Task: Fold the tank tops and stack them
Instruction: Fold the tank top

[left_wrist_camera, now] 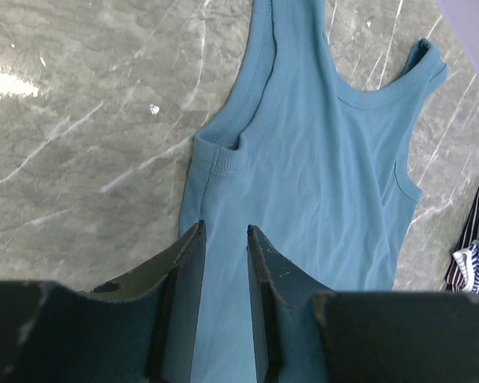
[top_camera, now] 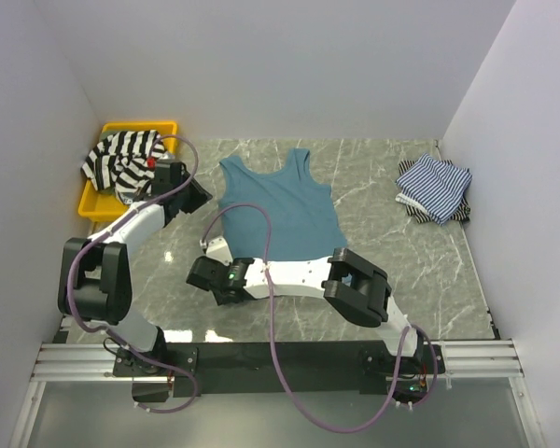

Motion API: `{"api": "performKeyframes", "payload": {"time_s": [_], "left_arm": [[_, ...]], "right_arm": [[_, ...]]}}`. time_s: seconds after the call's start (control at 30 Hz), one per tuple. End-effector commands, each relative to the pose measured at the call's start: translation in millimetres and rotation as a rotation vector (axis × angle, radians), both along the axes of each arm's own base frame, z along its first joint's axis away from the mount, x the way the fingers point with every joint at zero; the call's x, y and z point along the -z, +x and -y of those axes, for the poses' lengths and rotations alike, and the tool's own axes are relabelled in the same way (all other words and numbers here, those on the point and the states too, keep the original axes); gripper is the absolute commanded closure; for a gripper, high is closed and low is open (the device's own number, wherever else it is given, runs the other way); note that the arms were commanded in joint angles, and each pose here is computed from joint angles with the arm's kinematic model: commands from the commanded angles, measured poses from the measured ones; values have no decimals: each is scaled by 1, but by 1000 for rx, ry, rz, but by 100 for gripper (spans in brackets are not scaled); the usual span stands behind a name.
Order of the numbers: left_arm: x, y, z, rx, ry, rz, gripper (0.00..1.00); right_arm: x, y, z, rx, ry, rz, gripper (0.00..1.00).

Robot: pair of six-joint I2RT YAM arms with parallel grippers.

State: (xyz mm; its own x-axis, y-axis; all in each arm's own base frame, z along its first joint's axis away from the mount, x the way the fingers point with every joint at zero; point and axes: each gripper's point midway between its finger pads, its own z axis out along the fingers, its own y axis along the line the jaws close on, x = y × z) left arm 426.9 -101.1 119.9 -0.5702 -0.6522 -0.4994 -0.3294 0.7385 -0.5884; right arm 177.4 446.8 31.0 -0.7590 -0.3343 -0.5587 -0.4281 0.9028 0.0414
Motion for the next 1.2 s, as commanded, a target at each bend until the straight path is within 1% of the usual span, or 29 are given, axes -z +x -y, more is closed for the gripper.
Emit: {"api": "performKeyframes", "payload": {"time_s": [0.0, 0.07, 0.1, 0.13, 0.2, 0.23, 0.27, 0.3, 0.33, 0.37, 0.4, 0.47, 0.5, 0.63, 0.8, 1.0, 1.1, 1.17], "left_arm": [[-19, 1, 6, 13, -39, 75, 66], [-16, -1, 6, 15, -40, 68, 67], [-14, -1, 6, 12, -41, 66, 67], [-14, -2, 6, 12, -42, 68, 67], [-10, -8, 7, 12, -51, 61, 68], [-13, -8, 7, 13, -55, 77, 67], [-6, -14, 8, 15, -57, 66, 66], [-5, -17, 9, 19, -59, 70, 65], [-6, -20, 10, 19, -58, 76, 64], [2, -26, 10, 20, -51, 57, 63], [6, -29, 10, 18, -47, 48, 63], [15, -34, 11, 19, -48, 42, 63], [19, -36, 12, 22, -50, 37, 63], [34, -42, 21, 54, -65, 27, 59], [44, -35, 34, 94, -59, 16, 56], [62, -23, 36, 88, -29, -15, 56], [69, -18, 33, 70, -13, -34, 58], [69, -17, 30, 54, -5, -33, 61]], "right_arm": [[-5, 2, -5, 16, 9, 29, 62], [-1, -3, -8, 1, 12, 13, 66], [-2, -5, -9, -1, 14, 9, 79], [1, -7, -5, -1, 4, 8, 86], [-9, -11, -2, -3, 25, 17, 98], [-5, -15, 8, -3, 15, 11, 100], [-6, -17, 13, 0, 20, 11, 100], [-20, -19, 16, 3, 50, 19, 100], [-13, -23, 28, 1, 36, 14, 100], [-14, -26, 33, 0, 43, 11, 100], [-27, -28, 34, 1, 86, 17, 100], [-20, -36, 50, -4, 78, -6, 100], [-28, -38, 51, -6, 107, -5, 100], [-27, -50, 53, -32, 136, -34, 100], [-32, -55, 42, -57, 129, -33, 100], [-38, -58, 36, -70, 142, -37, 100], [-37, -59, 37, -72, 140, -41, 100], [-36, -59, 37, -75, 137, -48, 100]]}}
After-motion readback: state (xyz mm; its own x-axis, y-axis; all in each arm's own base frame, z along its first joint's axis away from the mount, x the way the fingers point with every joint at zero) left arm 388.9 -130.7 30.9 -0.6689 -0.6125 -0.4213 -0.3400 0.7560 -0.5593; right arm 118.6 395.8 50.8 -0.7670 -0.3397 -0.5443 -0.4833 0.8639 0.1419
